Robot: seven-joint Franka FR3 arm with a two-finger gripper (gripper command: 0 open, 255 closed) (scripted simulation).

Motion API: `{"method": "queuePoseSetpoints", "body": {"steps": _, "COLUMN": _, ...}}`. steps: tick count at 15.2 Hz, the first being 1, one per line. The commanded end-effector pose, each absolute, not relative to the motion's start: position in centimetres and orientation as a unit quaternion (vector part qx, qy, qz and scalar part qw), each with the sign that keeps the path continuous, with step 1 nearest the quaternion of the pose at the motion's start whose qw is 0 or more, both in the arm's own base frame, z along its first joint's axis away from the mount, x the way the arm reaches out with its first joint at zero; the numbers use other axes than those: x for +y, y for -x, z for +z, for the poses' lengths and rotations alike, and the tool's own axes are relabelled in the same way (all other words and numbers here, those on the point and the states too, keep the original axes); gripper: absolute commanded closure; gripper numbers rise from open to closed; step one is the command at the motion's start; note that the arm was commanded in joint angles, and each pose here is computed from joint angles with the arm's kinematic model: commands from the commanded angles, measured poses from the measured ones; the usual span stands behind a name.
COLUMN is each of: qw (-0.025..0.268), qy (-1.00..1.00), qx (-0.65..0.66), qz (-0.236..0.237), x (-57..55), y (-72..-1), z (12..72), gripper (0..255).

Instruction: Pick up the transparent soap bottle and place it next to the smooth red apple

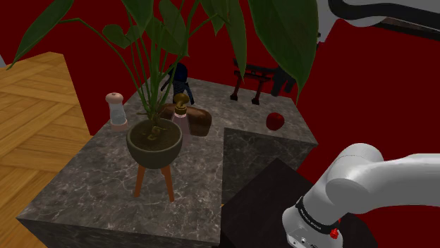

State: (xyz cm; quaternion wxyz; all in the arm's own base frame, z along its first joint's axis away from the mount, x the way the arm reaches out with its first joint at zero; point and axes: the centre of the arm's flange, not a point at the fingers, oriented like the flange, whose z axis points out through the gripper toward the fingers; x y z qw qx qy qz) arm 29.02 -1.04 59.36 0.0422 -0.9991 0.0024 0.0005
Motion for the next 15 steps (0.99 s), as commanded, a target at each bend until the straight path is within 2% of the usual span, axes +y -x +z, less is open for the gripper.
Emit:
{"method": "queuePoseSetpoints", "body": {"steps": 1, "qw": 0.042, "qy": 0.999, "qx": 0.002, "qz": 0.001, "x": -1.0, "y": -29.0, "z": 59.4, "gripper": 0}}
{"method": "queuePoseSetpoints", "body": {"steps": 15, "qw": 0.047, "qy": 0.999, "qx": 0.008, "qz": -0.022, "x": 7.3, "y": -43.8, "z": 53.8, "gripper": 0}}
